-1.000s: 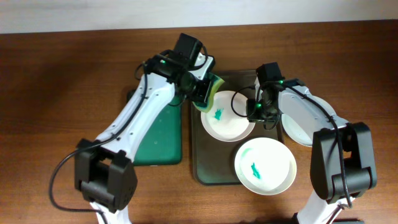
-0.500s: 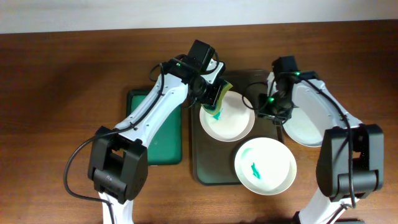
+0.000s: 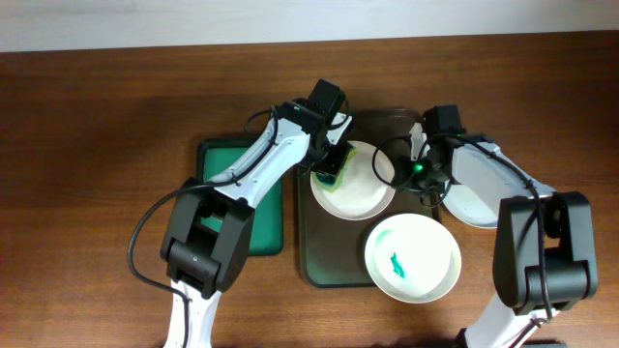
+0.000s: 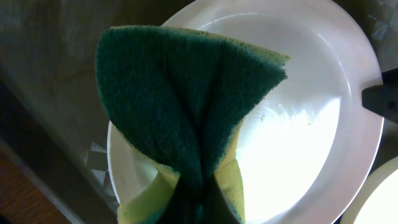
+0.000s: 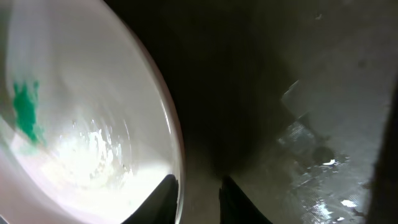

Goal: Clean dirty plates on tray and stack at the side
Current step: 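Lower the held sponge onto the middle plate and scrub it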

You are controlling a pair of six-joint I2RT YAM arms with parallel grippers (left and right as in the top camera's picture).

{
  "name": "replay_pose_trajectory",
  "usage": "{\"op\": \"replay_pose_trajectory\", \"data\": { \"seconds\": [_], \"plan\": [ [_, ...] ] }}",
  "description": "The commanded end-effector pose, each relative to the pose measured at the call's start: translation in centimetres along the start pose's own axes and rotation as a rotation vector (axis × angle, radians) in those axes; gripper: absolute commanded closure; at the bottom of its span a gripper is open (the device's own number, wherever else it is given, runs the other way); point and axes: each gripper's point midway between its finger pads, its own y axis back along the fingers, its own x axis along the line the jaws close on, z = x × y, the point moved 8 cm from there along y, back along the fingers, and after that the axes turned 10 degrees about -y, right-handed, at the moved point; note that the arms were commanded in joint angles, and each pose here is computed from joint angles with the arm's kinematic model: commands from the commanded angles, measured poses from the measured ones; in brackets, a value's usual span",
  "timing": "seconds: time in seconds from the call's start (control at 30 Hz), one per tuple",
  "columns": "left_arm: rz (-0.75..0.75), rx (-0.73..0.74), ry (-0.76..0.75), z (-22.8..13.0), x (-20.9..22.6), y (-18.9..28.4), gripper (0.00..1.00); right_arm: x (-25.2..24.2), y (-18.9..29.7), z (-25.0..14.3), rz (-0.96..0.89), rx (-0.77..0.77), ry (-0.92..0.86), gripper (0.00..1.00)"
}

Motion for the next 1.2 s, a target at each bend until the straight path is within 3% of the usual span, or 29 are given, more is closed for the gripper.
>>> {"op": "replay_pose_trajectory", "data": {
  "seconds": [0.0,0.1,0.53,0.63,0.83,0.97,1.17],
  "plan": [
    [0.001,-0.011,-0.013,0.3,-0.1,0.2,1.00,0.3,0.0,-0.6,0.037,-0.005,0.001,0.81],
    [0.001,-0.014,-0.013,0.3,-0.1,0.2,1.00,0.3,0.0,-0.6,0.039,-0.007,-0.024,0.96],
    [0.100,-0.026,-0.053,0.7,-0.7,-0.7,1.00,0.2,0.0,-0.9,0.031,0.011,-0.031,0.96],
    [0.167,-0.005,-0.055,0.5,-0.9,-1.7,1.00,0.2,0.0,-0.9,0.031,0.010,-0.031,0.96],
    [0.155,0.113,-0.007,-1.4,-0.4,-6.1,1.00,0.2,0.0,-0.9,0.029,0.014,-0.032,0.96],
    [-0.082,0.181,0.020,-2.6,-2.4,-7.5,1.00,0.2,0.0,-0.9,0.030,0.014,-0.032,0.96],
    [-0.551,0.102,0.038,-0.8,-5.0,-4.6,1.00,0.2,0.0,-0.9,0.030,0.014,-0.032,0.96]
  ]
}}
